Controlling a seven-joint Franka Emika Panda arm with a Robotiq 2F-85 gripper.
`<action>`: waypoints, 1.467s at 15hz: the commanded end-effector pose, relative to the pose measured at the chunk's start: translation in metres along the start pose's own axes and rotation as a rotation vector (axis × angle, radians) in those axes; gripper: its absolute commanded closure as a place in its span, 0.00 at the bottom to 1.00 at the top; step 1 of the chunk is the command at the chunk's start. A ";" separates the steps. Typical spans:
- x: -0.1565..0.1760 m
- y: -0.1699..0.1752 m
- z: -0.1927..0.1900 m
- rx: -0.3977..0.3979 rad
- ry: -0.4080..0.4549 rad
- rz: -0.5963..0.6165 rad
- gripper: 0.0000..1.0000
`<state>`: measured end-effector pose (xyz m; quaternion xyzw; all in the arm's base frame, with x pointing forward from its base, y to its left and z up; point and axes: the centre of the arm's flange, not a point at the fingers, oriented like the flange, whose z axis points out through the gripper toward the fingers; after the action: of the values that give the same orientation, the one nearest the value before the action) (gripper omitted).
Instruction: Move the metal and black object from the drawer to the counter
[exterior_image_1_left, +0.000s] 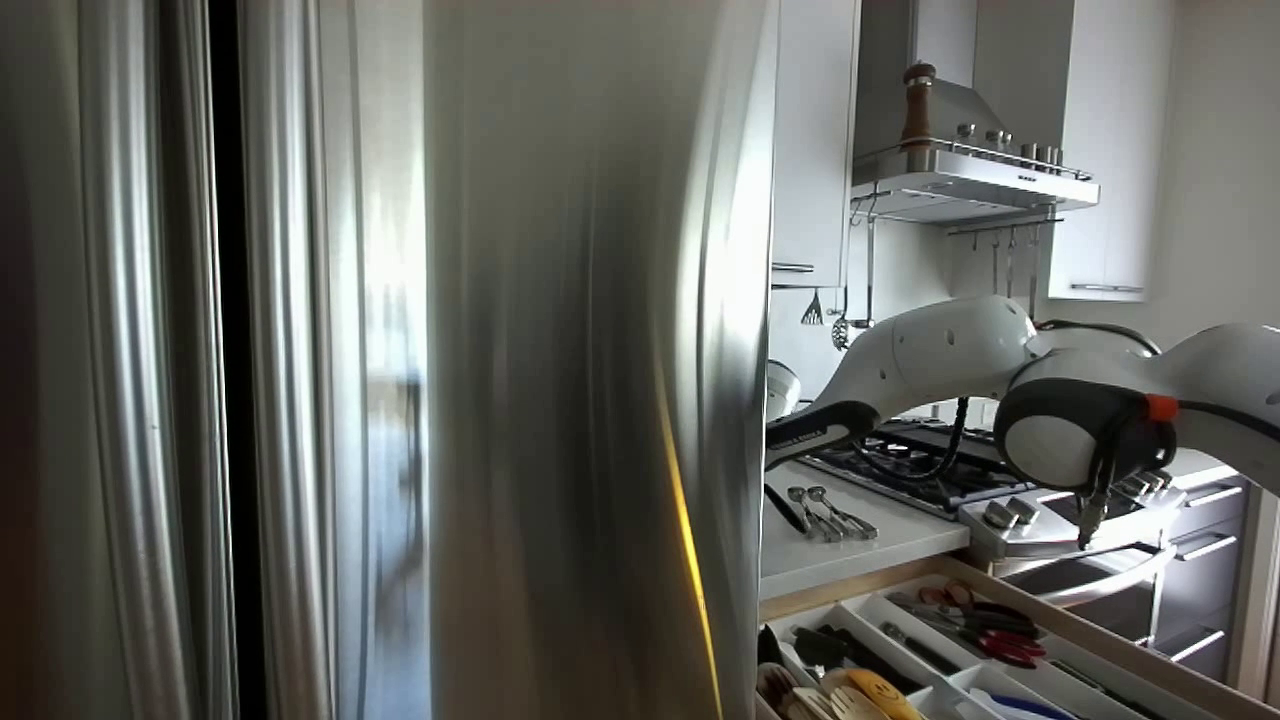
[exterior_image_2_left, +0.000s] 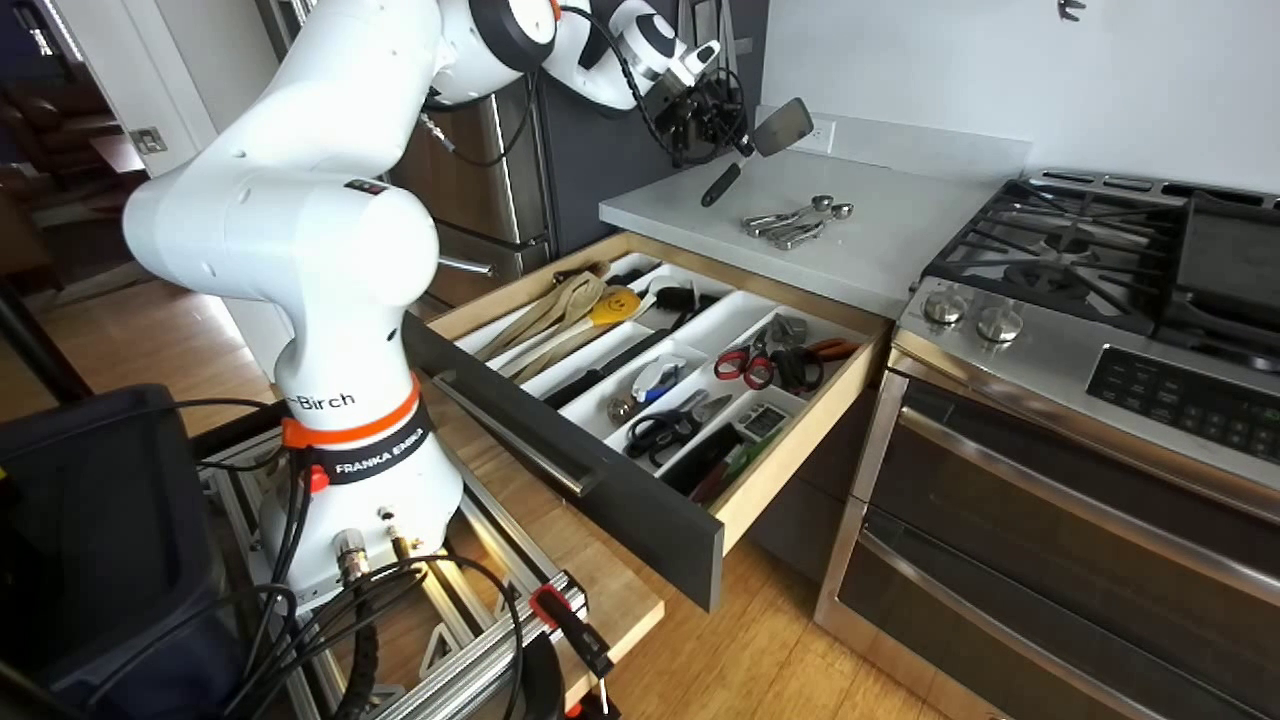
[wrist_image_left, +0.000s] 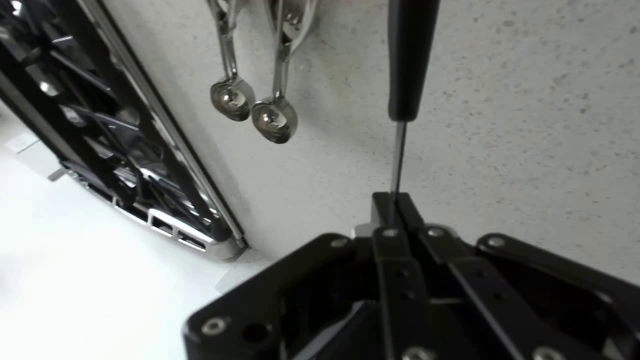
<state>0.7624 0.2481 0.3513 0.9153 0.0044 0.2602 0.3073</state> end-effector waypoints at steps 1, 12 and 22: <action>0.006 -0.018 0.009 -0.164 0.026 -0.099 0.99; -0.014 -0.050 0.037 -0.198 0.022 -0.228 0.86; -0.014 -0.050 0.036 -0.177 0.012 -0.251 0.58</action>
<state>0.7648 0.2569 0.2931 0.8756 0.0927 0.2287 0.4153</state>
